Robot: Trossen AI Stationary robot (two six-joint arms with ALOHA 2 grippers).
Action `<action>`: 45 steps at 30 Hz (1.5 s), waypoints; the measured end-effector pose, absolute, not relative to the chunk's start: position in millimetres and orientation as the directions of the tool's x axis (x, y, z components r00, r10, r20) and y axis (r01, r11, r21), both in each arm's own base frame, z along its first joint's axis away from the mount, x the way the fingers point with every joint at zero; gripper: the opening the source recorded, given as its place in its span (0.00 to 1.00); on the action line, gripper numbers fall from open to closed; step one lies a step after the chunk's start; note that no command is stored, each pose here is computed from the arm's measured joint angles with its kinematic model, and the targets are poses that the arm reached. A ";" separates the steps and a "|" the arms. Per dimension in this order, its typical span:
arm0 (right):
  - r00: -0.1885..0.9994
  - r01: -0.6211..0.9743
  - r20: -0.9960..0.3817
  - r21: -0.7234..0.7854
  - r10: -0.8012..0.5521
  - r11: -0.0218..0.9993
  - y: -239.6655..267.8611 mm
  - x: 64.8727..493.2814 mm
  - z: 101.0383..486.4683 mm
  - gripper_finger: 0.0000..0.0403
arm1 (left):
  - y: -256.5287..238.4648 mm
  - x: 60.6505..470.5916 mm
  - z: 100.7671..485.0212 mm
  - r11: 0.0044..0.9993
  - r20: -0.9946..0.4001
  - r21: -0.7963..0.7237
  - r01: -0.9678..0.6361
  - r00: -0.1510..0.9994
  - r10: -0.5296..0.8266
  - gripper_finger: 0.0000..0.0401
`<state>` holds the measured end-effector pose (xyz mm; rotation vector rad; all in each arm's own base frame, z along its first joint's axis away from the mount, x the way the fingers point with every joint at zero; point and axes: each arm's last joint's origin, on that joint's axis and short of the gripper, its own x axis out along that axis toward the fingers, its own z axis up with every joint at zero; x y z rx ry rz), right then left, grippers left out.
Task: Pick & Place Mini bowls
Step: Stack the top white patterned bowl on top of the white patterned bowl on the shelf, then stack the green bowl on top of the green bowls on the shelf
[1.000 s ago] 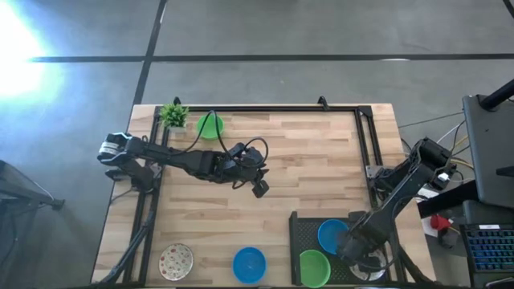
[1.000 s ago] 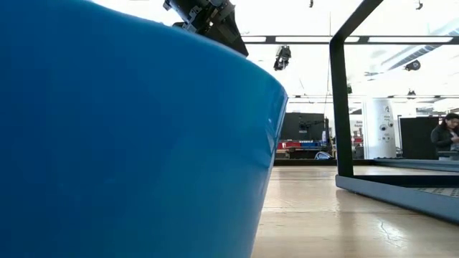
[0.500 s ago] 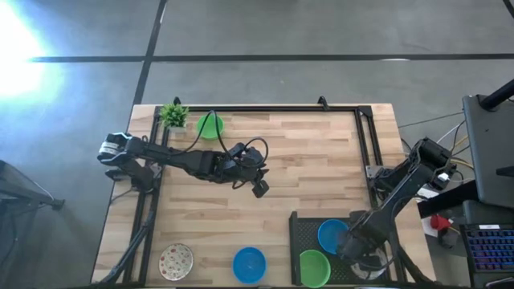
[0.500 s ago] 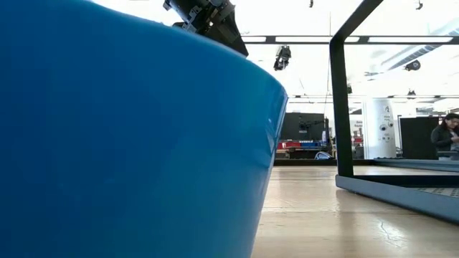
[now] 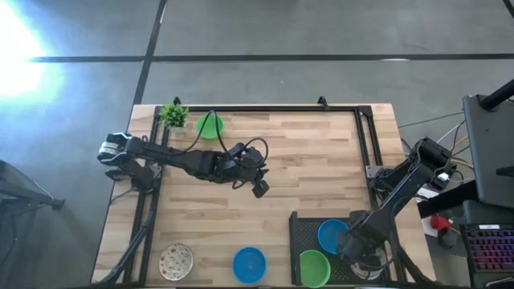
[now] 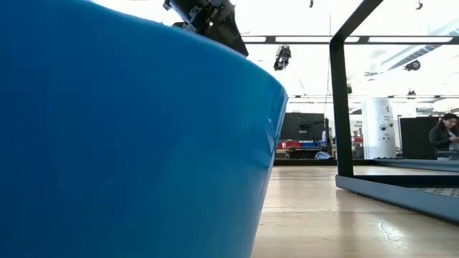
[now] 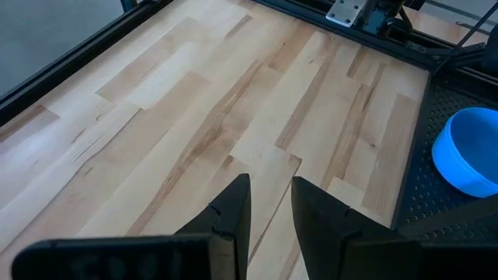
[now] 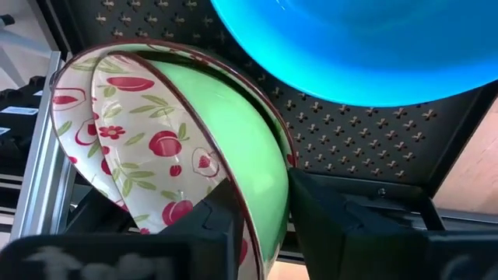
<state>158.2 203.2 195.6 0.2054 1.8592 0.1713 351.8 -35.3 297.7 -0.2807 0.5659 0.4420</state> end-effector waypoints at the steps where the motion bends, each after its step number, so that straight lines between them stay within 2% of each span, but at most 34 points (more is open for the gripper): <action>1: -0.288 0.054 -0.930 0.222 0.228 0.974 203.2 158.2 195.6 0.26 | -35.3 351.8 297.7 0.870 -0.571 -0.135 -0.475 0.755 0.324 0.22; 10: -0.279 0.037 -0.931 0.236 0.237 0.971 205.4 160.1 201.0 0.37 | -35.3 351.8 297.7 0.870 -0.570 -0.134 -0.475 0.755 0.324 0.22; 16: -0.274 0.040 -0.927 0.253 0.254 0.967 207.6 161.8 206.0 0.41 | -34.9 351.8 297.7 0.869 -0.571 -0.134 -0.476 0.754 0.325 0.22; 30: -0.330 0.065 -0.922 0.194 0.204 0.979 201.8 156.5 207.8 0.38 | -34.5 351.9 297.8 0.869 -0.570 -0.134 -0.476 0.754 0.325 0.22; 39: -0.330 0.071 -0.921 0.197 0.209 0.978 201.6 156.1 208.7 0.39 | -34.5 351.9 297.8 0.870 -0.570 -0.131 -0.475 0.754 0.326 0.22; 45: -0.336 0.131 -0.912 0.205 0.238 0.970 201.3 155.2 213.5 0.35 | -34.6 351.9 297.8 0.870 -0.570 -0.131 -0.475 0.755 0.325 0.22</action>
